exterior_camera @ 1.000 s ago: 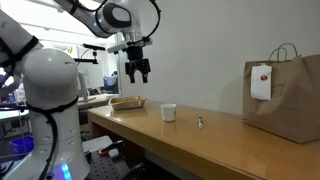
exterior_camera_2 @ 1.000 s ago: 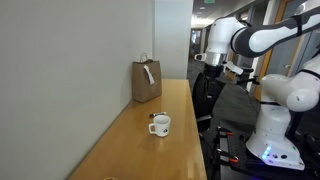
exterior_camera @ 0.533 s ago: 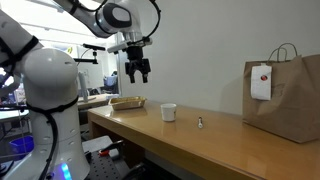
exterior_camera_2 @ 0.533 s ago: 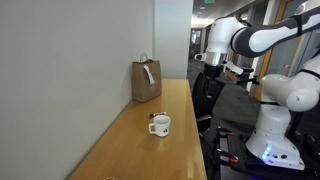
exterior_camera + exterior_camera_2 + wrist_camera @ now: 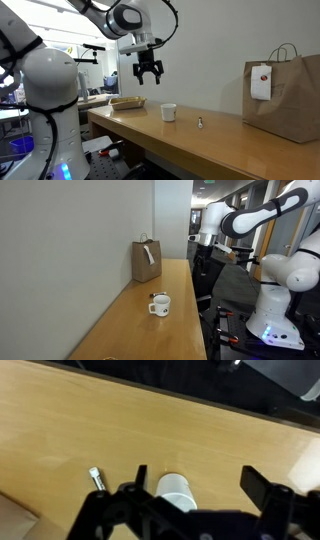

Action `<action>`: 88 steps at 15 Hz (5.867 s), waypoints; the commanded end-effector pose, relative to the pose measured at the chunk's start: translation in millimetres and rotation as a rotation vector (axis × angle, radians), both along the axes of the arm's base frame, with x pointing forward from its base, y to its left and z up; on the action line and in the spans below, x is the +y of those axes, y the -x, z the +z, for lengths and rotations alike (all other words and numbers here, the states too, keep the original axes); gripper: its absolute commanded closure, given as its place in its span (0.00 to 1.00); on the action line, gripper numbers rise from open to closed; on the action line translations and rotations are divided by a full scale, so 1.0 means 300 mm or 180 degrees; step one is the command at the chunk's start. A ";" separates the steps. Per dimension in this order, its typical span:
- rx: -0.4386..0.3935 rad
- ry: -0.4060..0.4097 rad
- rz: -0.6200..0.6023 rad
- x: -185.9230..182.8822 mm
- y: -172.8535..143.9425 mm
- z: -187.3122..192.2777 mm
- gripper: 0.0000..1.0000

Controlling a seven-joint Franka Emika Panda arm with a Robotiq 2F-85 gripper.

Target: Put the marker in the cup then move the cup to the right

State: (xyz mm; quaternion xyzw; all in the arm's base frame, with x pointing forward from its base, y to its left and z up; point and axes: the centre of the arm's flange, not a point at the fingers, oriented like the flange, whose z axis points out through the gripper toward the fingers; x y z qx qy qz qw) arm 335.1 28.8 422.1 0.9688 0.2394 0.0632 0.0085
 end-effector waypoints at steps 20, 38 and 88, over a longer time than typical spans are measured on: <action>0.0496 -0.0002 0.1168 -0.280 -0.899 -0.541 0.00; 0.0636 -0.0076 0.1217 -0.273 -0.994 -0.732 0.57; -0.1330 -0.1322 0.1665 0.026 -0.508 -0.479 0.95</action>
